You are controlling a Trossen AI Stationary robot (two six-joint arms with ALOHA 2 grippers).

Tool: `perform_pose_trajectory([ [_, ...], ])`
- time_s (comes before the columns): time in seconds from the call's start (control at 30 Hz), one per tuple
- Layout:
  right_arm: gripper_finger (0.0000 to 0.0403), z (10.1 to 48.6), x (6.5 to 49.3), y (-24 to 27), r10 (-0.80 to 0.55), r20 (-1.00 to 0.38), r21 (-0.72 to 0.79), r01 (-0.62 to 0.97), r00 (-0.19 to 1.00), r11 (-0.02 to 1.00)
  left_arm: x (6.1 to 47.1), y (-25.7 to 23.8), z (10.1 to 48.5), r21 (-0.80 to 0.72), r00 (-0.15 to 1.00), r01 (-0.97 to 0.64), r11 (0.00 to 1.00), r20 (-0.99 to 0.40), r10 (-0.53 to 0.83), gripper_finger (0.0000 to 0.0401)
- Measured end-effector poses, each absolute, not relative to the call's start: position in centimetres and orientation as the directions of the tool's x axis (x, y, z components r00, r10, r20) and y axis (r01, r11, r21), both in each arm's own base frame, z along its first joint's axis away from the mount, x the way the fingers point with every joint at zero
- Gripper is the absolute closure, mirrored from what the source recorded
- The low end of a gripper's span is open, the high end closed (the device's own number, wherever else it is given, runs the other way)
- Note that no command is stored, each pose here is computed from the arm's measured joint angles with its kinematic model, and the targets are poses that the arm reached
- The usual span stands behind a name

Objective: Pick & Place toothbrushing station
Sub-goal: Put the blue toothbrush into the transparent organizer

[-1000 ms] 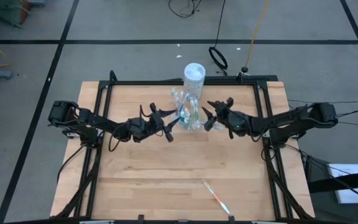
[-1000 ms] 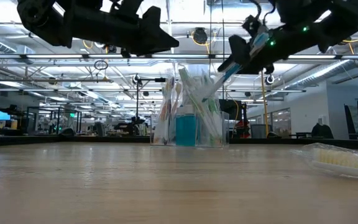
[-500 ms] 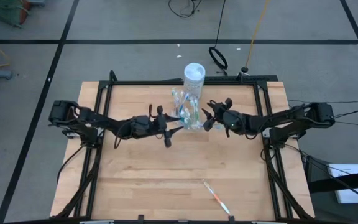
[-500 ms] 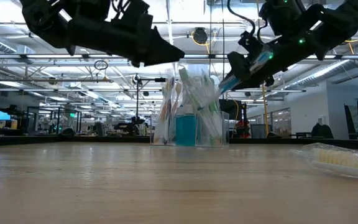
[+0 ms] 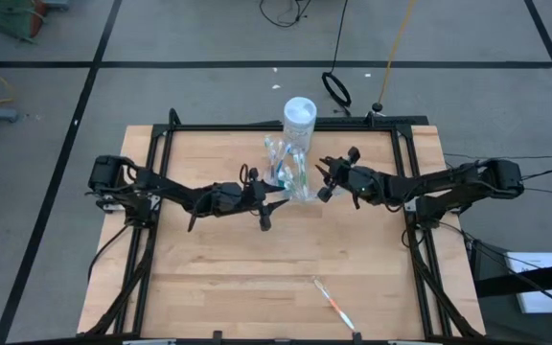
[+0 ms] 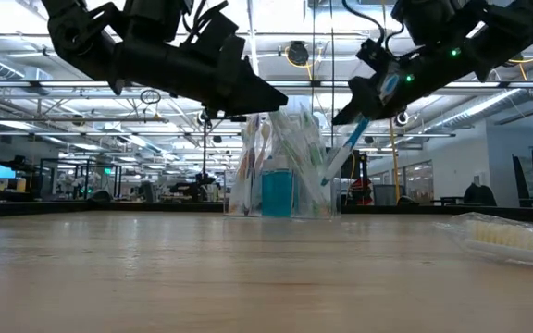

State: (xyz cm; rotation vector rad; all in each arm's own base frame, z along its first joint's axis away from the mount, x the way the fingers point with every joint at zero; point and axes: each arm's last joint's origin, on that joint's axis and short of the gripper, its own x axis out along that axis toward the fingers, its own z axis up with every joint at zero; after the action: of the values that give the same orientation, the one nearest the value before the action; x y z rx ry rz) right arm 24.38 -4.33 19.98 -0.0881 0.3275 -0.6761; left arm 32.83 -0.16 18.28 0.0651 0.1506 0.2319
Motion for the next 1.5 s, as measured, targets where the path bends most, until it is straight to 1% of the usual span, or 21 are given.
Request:
perform_pose_trajectory([
  [0.13,0.0382,20.8,24.0,-4.7,-0.640,-0.234,-0.244,0.593,0.732,0.767,32.8,-0.4,18.5,0.078,0.964,-0.222,0.972,-0.130,0.231,0.0226],
  [0.17,0.0392,21.0,24.0,-4.9,-0.645,-0.223,-0.259,0.594,0.731,0.762,32.8,-0.4,18.5,0.079,0.964,-0.222,0.972,-0.130,0.231,0.0226],
  [0.23,0.0394,21.3,23.9,-5.2,-0.654,-0.197,-0.267,0.602,0.730,0.752,32.8,-0.4,18.5,0.079,0.964,-0.223,0.972,-0.133,0.232,0.0226],
  [0.33,0.0401,22.3,24.2,-5.3,-0.588,-0.151,-0.251,0.545,0.794,0.800,32.8,-0.4,18.5,0.080,0.963,-0.225,0.971,-0.132,0.234,0.0226],
  [0.4,0.0402,23.6,24.5,-5.3,-0.535,-0.126,-0.231,0.499,0.836,0.835,32.8,-0.4,18.5,0.080,0.963,-0.225,0.971,-0.132,0.234,0.0226],
  [0.5,0.0402,25.8,25.2,-5.7,-0.515,-0.128,-0.241,0.477,0.848,0.845,32.8,-0.4,18.5,0.080,0.963,-0.225,0.971,-0.131,0.234,0.0226],
  [0.53,0.0402,26.3,25.3,-6.0,-0.516,-0.159,-0.256,0.470,0.842,0.845,32.8,-0.4,18.5,0.082,0.964,-0.225,0.971,-0.128,0.234,0.0226],
  [0.67,0.0402,27.0,26.5,-7.5,-0.488,-0.357,-0.289,0.403,0.797,0.869,32.8,-0.1,18.8,0.076,0.965,-0.233,0.969,-0.103,0.240,0.0226],
  [0.73,0.0402,26.8,27.3,-8.2,-0.482,-0.416,-0.295,0.387,0.771,0.874,32.8,0.1,19.0,0.071,0.965,-0.243,0.967,-0.080,0.249,0.0226],
  [0.8,0.0403,26.6,28.2,-8.9,-0.468,-0.429,-0.290,0.373,0.772,0.881,32.8,0.3,19.0,0.070,0.964,-0.250,0.966,-0.078,0.256,0.0226],
  [0.93,0.0403,24.6,29.7,-9.9,-0.430,-0.499,-0.287,0.325,0.753,0.901,32.8,0.6,19.0,0.071,0.961,-0.258,0.964,-0.082,0.263,0.0226],
  [1.03,0.0403,23.1,30.2,-10.4,-0.426,-0.542,-0.280,0.321,0.724,0.904,32.8,0.6,18.7,0.078,0.959,-0.256,0.964,-0.105,0.263,0.0226],
  [1.13,0.0403,21.9,30.8,-10.6,-0.421,-0.566,-0.300,0.299,0.709,0.906,32.8,0.6,18.8,0.076,0.960,-0.256,0.964,-0.100,0.263,0.0226],
  [1.23,0.0401,21.6,31.0,-10.6,-0.417,-0.566,-0.339,0.260,0.711,0.904,32.8,0.6,18.7,0.076,0.959,-0.256,0.964,-0.106,0.263,0.0226],
  [1.37,0.0386,21.6,31.1,-10.4,-0.414,-0.564,-0.346,0.251,0.715,0.904,32.8,0.5,18.7,0.074,0.963,-0.242,0.967,-0.106,0.249,0.0226],
  [1.5,0.0356,21.8,31.3,-10.4,-0.418,-0.546,-0.347,0.258,0.727,0.902,32.8,0.4,18.7,0.061,0.973,-0.199,0.978,-0.109,0.205,0.0226],
])
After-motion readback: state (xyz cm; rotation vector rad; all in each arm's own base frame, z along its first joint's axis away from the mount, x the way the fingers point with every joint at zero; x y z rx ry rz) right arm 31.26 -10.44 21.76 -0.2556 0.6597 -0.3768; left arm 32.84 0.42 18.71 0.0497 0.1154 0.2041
